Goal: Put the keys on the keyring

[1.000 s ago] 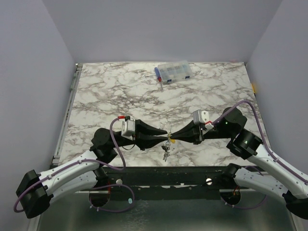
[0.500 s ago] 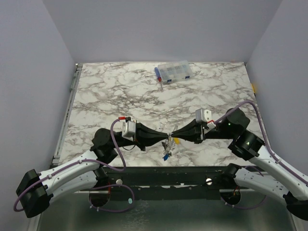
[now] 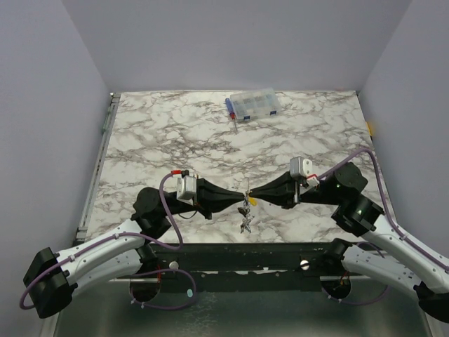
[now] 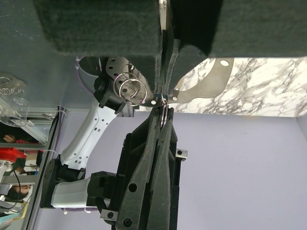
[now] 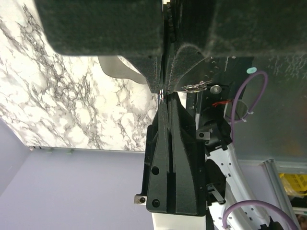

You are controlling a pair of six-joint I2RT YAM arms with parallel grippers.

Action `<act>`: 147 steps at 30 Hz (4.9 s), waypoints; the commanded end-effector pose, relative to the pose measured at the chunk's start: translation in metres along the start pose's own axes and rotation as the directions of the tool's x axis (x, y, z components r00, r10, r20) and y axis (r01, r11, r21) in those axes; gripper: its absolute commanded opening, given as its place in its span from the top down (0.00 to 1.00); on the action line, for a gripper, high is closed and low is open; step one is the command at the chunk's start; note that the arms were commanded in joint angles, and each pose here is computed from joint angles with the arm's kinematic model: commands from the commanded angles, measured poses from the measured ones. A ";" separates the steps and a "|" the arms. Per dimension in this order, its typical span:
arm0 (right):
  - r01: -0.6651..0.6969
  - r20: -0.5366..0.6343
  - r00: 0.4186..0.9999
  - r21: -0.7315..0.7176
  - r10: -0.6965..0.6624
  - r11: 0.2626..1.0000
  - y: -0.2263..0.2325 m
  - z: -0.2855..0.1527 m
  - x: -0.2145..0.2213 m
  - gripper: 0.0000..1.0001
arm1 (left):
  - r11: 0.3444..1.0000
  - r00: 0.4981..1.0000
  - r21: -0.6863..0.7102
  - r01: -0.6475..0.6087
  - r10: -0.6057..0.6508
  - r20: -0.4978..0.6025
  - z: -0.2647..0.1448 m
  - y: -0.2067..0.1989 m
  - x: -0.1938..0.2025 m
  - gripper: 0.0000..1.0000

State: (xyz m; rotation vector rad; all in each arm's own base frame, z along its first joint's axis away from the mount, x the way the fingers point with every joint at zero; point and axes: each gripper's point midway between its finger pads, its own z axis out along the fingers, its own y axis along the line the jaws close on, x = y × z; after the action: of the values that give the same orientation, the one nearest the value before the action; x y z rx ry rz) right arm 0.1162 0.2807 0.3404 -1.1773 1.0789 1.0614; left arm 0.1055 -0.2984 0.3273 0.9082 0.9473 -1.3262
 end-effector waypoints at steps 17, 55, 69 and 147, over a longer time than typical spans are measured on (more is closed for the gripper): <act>-0.005 0.037 0.999 -0.145 0.011 0.989 0.021 0.006 -0.009 0.99 | 0.999 0.999 -0.008 -0.048 0.048 -0.007 0.000 0.002 -0.005 0.64; -0.042 -0.044 0.998 -0.137 0.036 0.990 0.017 0.010 0.019 0.99 | 0.998 0.999 -0.040 -0.038 0.039 0.017 -0.003 0.007 -0.014 1.00; -0.016 -0.236 0.972 -0.049 0.004 0.999 0.003 -0.009 0.022 0.49 | 0.998 0.999 -0.054 -0.030 0.031 0.010 -0.008 0.012 -0.012 1.00; -0.160 -0.529 0.841 -0.039 0.116 0.986 -0.004 0.001 0.065 0.99 | 0.989 0.990 -0.134 -0.058 0.040 -0.135 -0.019 0.028 0.020 0.74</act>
State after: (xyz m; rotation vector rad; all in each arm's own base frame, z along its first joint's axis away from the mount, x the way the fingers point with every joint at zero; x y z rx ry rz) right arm 0.1265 0.2800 0.2565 -1.5670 1.6966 0.9359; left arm 0.1291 -0.2879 0.2864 0.9387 1.1408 -1.1803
